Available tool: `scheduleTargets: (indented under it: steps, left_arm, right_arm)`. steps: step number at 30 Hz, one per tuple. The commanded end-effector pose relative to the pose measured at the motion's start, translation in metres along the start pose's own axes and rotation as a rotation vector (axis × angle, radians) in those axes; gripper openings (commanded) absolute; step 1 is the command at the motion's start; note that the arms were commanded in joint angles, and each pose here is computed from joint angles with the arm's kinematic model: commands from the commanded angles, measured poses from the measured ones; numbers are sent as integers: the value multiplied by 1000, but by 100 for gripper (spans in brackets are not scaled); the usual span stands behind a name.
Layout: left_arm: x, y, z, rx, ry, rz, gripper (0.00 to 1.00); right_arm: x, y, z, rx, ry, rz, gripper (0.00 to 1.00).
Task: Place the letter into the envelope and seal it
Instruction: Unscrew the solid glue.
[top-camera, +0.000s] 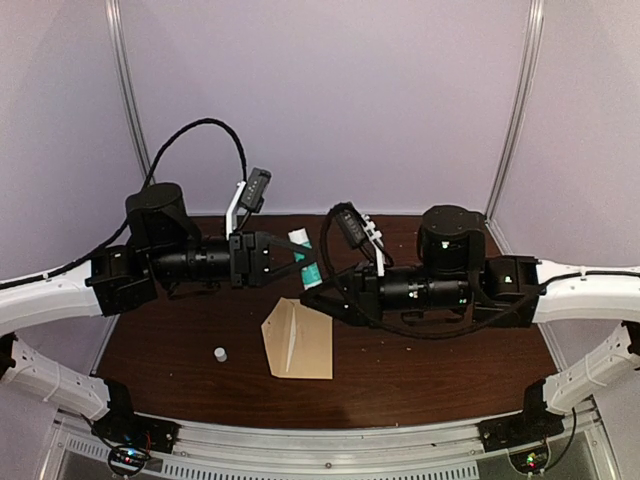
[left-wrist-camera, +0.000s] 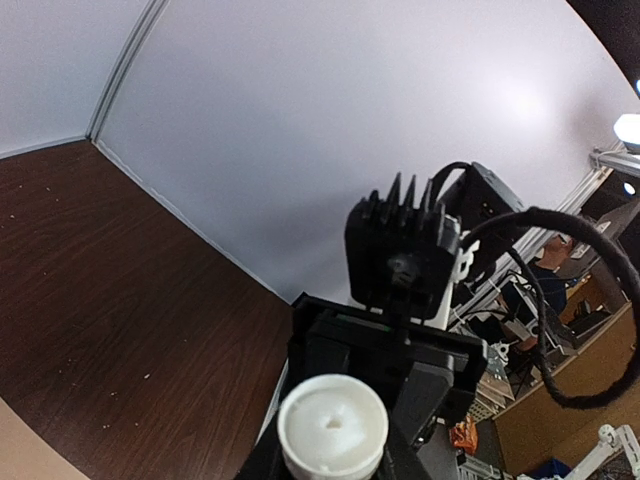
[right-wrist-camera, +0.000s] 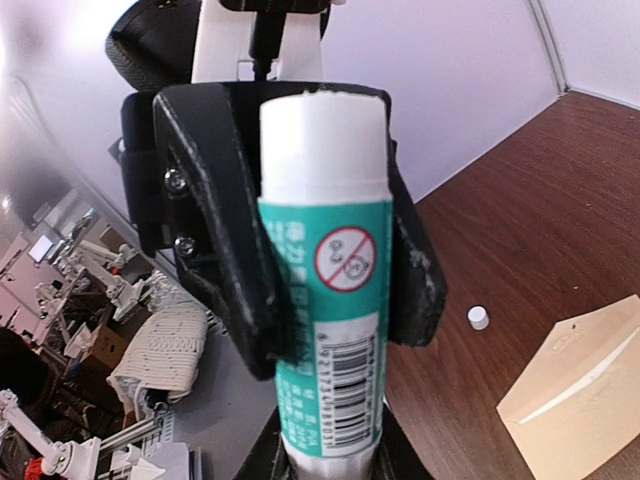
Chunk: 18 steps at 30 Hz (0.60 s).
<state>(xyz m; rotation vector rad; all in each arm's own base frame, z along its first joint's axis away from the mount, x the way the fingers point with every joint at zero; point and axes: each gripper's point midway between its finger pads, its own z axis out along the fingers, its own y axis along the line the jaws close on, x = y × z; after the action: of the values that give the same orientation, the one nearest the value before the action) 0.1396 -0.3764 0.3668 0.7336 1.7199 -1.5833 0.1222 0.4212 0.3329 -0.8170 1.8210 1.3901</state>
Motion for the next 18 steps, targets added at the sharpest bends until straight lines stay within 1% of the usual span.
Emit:
scheduleTargets:
  steps: [1, 7, 10, 12, 13, 14, 15, 17, 18]
  left_arm:
    - [2, -24, -1, 124, 35, 84, 0]
    - [4, -35, -3, 198, 30, 103, 0]
    - [4, -36, -2, 207, 27, 104, 0]
    - [1, -35, -2, 196, 16, 98, 0]
    - [-2, -35, -3, 185, 3, 94, 0]
    - [-7, -31, -3, 156, -19, 88, 0]
    - [-12, -27, -5, 120, -43, 77, 0]
    - [-24, -16, -11, 28, -100, 44, 0]
    - [-30, -12, -16, -12, -128, 22, 0]
  right_arm:
    - [-30, 62, -26, -362, -72, 26, 0]
    - [-24, 78, -38, -504, -50, 66, 0]
    - [-23, 76, -38, -497, -49, 72, 0]
    - [-24, 71, -36, -464, -56, 68, 3]
    - [-24, 67, -35, -439, -56, 66, 13]
    - [-22, 62, -34, -403, -50, 66, 21]
    - [-22, 58, -34, -373, -49, 61, 28]
    - [-20, 50, -37, -323, -43, 49, 47]
    - [-20, 46, -39, -300, -42, 47, 54]
